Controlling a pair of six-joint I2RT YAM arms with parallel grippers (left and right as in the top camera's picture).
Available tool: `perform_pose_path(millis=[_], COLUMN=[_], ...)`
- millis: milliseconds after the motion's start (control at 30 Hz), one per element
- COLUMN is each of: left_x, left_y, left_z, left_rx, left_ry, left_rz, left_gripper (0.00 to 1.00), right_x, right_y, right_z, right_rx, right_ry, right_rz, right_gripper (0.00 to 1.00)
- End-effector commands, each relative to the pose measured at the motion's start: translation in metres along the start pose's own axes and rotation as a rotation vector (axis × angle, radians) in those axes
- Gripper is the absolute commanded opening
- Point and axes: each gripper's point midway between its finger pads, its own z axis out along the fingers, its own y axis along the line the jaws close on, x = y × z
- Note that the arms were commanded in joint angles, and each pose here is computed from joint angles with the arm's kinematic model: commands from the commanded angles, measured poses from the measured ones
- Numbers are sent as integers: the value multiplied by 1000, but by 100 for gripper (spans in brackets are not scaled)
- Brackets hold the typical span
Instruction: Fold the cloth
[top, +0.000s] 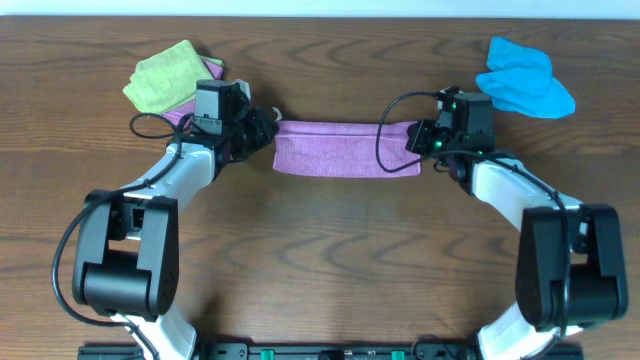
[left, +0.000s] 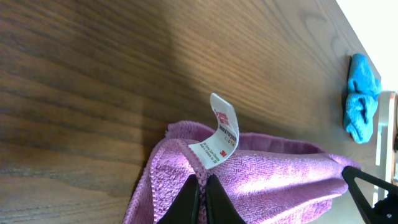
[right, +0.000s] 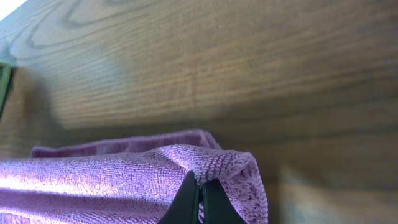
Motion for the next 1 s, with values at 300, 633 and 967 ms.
perform_pose_path(millis=[300, 633, 967], left_x=[-8, -2, -14], left_y=[33, 46, 26], left_z=[18, 30, 20], left_rx=[-99, -112, -12], left_ry=[-52, -30, -12], left_rz=[-28, -46, 4], left_gripper=[6, 23, 53], right_x=[5, 9, 2], right_y=[-17, -19, -6], right_z=[21, 25, 7], right_rx=[88, 110, 86], right_ry=[8, 12, 8], right_rz=[-10, -27, -28], right_gripper=[2, 36, 58])
